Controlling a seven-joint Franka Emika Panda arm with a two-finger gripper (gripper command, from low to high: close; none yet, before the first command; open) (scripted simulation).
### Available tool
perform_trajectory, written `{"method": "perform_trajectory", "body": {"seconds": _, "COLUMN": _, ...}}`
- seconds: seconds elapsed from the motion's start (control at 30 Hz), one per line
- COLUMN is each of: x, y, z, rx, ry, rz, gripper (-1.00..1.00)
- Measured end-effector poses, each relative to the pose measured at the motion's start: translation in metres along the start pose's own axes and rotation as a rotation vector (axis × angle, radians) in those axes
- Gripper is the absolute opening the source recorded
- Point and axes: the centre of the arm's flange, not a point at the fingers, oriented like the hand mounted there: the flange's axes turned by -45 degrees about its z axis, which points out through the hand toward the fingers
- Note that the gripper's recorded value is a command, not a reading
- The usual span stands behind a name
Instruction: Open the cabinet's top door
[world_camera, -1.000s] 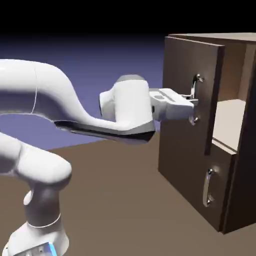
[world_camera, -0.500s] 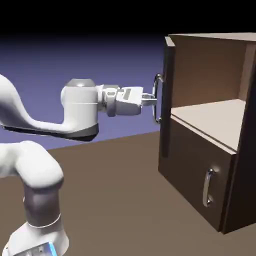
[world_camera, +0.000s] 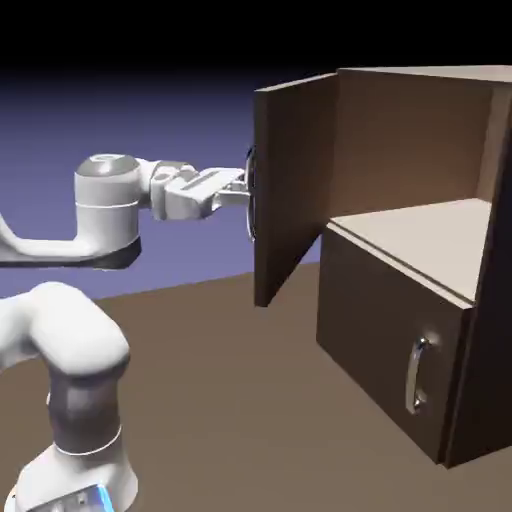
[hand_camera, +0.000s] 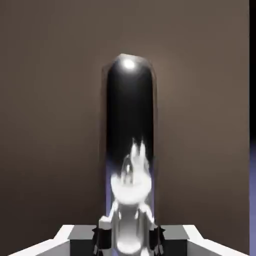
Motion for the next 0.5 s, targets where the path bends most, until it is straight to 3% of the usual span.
{"method": "perform_trajectory", "body": {"seconds": 0.5, "x": 0.000, "y": -0.065, "z": -0.119, "rx": -0.312, "ry": -0.001, "rz": 0.000, "gripper": -1.00}}
